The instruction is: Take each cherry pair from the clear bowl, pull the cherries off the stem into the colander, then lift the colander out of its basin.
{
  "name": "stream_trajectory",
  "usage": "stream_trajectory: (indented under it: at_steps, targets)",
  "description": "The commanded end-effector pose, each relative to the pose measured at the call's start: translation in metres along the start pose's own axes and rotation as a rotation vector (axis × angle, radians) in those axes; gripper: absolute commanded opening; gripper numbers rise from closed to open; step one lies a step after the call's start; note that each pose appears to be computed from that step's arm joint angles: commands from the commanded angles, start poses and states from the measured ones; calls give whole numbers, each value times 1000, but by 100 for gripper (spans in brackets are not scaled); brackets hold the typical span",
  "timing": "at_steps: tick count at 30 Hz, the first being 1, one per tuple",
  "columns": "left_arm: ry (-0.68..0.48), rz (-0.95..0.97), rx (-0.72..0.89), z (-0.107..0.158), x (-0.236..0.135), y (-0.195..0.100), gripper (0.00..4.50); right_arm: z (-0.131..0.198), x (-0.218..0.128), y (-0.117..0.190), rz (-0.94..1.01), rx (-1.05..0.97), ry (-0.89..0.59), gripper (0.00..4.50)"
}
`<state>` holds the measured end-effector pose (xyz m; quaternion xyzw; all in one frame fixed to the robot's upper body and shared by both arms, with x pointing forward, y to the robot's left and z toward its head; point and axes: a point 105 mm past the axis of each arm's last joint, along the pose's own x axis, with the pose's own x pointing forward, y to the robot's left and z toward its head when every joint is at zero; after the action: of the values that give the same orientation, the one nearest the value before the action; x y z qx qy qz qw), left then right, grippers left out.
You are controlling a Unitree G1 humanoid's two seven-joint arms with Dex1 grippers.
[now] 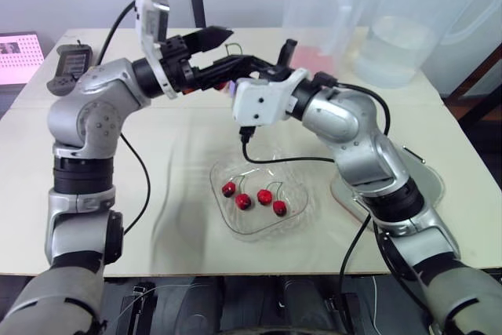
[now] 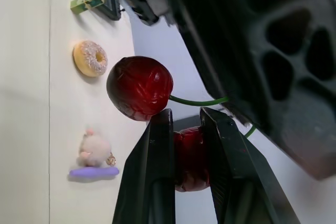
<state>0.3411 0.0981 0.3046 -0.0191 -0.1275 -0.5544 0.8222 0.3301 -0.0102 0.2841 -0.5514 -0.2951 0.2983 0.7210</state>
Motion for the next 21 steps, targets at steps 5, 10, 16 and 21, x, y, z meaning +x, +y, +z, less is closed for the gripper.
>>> stream_trajectory:
  at_steps: [5, 10, 16, 21]
  targets:
    - [-103, 30, 38, 19, -2, 0, 450, 9, -5, -12, -39, 27, -30, 42]
    - [-92, 26, 34, 16, 1, 0, 269, 12, -4, -13, -35, 34, -41, 42]
    - [-85, 33, 21, 12, 3, 2, 4, 14, -4, -16, -44, 38, -44, 42]
    - [-92, 42, 27, 16, 5, 5, 4, 14, -6, -15, -30, 104, -63, 42]
